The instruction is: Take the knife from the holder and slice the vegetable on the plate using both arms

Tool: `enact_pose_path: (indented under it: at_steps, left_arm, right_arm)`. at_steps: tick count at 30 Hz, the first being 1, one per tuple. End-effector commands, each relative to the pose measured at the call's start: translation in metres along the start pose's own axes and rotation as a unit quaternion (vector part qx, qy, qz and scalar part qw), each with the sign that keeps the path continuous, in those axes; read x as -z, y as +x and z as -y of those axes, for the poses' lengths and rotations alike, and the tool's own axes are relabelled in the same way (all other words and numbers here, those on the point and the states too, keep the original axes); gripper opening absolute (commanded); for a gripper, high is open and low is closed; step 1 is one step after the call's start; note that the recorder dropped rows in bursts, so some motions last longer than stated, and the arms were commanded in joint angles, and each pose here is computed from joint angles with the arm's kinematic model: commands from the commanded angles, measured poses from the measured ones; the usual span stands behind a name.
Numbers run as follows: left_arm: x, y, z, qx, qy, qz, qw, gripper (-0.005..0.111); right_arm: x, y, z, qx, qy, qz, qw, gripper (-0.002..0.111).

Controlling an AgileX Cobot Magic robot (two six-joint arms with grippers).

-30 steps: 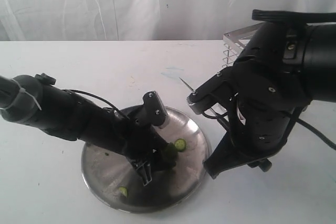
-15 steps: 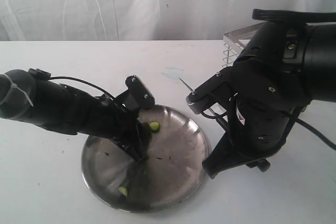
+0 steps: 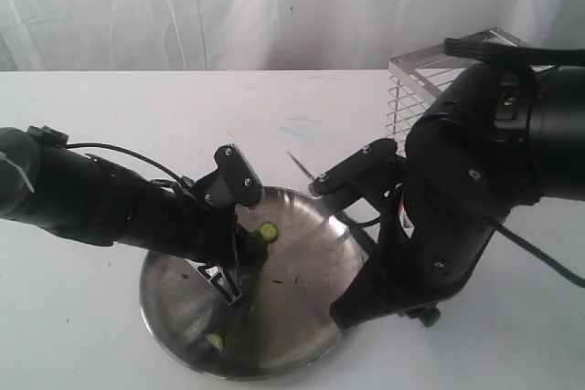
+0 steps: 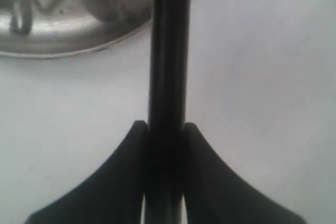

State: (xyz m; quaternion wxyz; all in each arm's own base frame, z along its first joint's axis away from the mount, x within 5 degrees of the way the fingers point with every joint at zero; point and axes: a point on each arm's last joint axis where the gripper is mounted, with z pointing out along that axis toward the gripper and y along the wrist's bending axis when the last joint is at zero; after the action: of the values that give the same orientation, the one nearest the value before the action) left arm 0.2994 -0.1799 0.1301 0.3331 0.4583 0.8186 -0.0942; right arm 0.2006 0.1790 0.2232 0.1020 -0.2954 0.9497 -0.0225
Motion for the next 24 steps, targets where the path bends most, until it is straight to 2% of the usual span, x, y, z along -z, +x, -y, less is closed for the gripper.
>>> enact_pose_path:
  at_steps: [1,8,10,15,17,20,24]
  left_arm:
    - [-0.005,0.008,0.008,-0.056,0.021,-0.011,0.998,0.000]
    - [-0.005,0.011,0.004,-0.057,-0.002,-0.026,0.998,0.001]
    - [-0.005,0.012,0.003,-0.057,-0.010,-0.031,0.998,0.008]
    - [-0.005,0.011,0.002,-0.027,-0.015,-0.030,0.999,0.040]
    - [-0.005,0.012,0.001,-0.021,-0.021,-0.033,0.999,0.049]
    - [-0.005,0.013,0.000,-0.012,-0.028,-0.037,0.999,0.056]
    - [0.003,0.007,-0.003,-0.002,-0.043,-0.028,0.999,0.057]
  right_arm:
    - [-0.003,0.005,-0.011,0.042,-0.067,-0.026,0.997,0.000]
    - [-0.003,0.000,-0.013,0.038,-0.077,0.002,0.996,0.000]
    - [-0.003,0.000,-0.013,0.038,-0.077,0.002,0.996,0.000]
    - [-0.003,0.001,-0.013,0.038,-0.077,-0.002,0.996,0.000]
    - [-0.002,0.001,-0.013,0.039,-0.076,-0.009,0.996,0.000]
    - [0.000,0.000,-0.012,0.038,-0.076,-0.007,0.996,0.000]
    - [-0.002,-0.011,-0.005,0.025,-0.074,-0.006,0.997,0.000]
